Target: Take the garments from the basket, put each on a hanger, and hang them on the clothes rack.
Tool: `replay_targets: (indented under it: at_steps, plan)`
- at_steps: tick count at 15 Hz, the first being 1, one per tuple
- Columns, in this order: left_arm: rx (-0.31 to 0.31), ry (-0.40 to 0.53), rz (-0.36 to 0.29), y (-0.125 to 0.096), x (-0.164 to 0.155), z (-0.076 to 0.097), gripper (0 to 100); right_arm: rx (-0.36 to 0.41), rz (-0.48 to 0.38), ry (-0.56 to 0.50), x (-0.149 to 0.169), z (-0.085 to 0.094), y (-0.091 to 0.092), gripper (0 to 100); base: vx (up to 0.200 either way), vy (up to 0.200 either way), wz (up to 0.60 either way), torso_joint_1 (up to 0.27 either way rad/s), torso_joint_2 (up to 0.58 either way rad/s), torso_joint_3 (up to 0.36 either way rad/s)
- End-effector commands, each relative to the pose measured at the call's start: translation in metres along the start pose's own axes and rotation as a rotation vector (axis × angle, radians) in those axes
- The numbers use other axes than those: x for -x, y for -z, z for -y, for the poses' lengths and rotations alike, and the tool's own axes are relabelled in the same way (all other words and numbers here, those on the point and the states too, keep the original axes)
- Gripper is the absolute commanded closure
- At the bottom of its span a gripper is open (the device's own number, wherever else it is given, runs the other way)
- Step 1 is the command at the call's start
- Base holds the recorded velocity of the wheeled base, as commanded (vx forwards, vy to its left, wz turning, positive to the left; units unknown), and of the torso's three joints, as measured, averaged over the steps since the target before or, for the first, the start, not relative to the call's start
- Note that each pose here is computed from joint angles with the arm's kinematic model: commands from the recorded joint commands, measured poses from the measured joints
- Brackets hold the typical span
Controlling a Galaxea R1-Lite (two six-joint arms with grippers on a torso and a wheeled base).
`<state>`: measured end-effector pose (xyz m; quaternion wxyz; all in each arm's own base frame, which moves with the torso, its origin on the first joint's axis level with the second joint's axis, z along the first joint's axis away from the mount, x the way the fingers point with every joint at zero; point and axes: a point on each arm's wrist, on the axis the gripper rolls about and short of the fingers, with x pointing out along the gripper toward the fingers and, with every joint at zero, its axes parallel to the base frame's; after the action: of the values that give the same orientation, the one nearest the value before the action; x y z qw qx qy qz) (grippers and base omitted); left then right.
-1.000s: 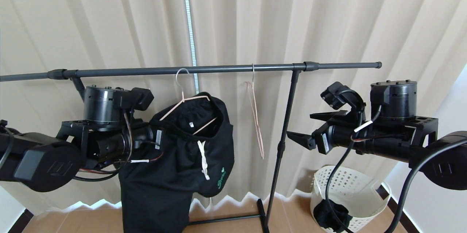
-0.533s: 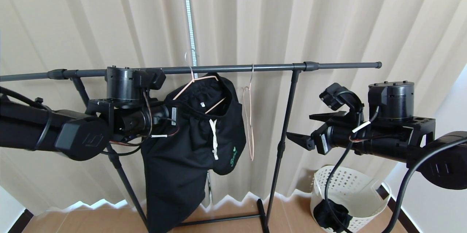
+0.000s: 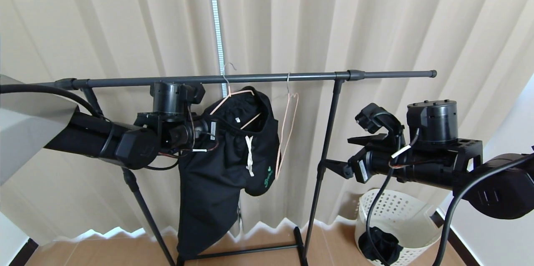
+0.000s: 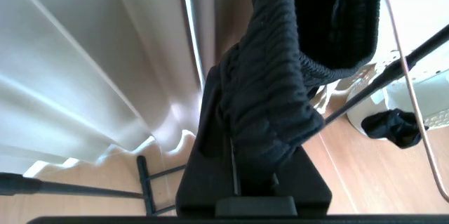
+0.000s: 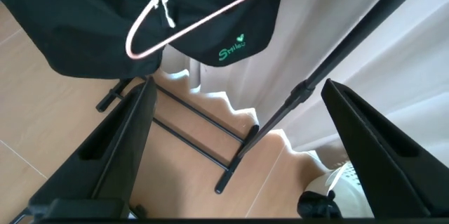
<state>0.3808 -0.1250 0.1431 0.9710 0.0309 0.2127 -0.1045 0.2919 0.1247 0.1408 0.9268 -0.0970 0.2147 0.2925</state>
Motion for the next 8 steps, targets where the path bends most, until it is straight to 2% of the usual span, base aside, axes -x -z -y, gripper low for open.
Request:
replay_targets:
  at_steps: [1,4,5,8]
  plan:
    - [-0.001,-0.002,-0.023,0.008,-0.009,0.0,100,0.0,-0.01,-0.004,-0.003,0.0,0.002,0,0.0,0.0,0.0,0.0,0.0,0.0]
    - [-0.004,-0.001,-0.025,0.008,-0.01,0.001,100,0.0,-0.01,-0.004,-0.003,-0.001,0.002,0,0.0,0.0,0.0,0.0,0.0,0.0]
    - [-0.006,-0.001,-0.034,0.011,-0.009,0.001,0,0.0,-0.01,-0.003,-0.003,0.0,0.002,0,0.0,0.0,0.0,0.0,0.0,0.0]
    - [-0.006,-0.003,-0.049,0.014,0.009,0.0,0,0.001,-0.005,-0.002,-0.001,-0.001,0.001,0,0.0,0.0,0.0,0.0,0.0,0.0]
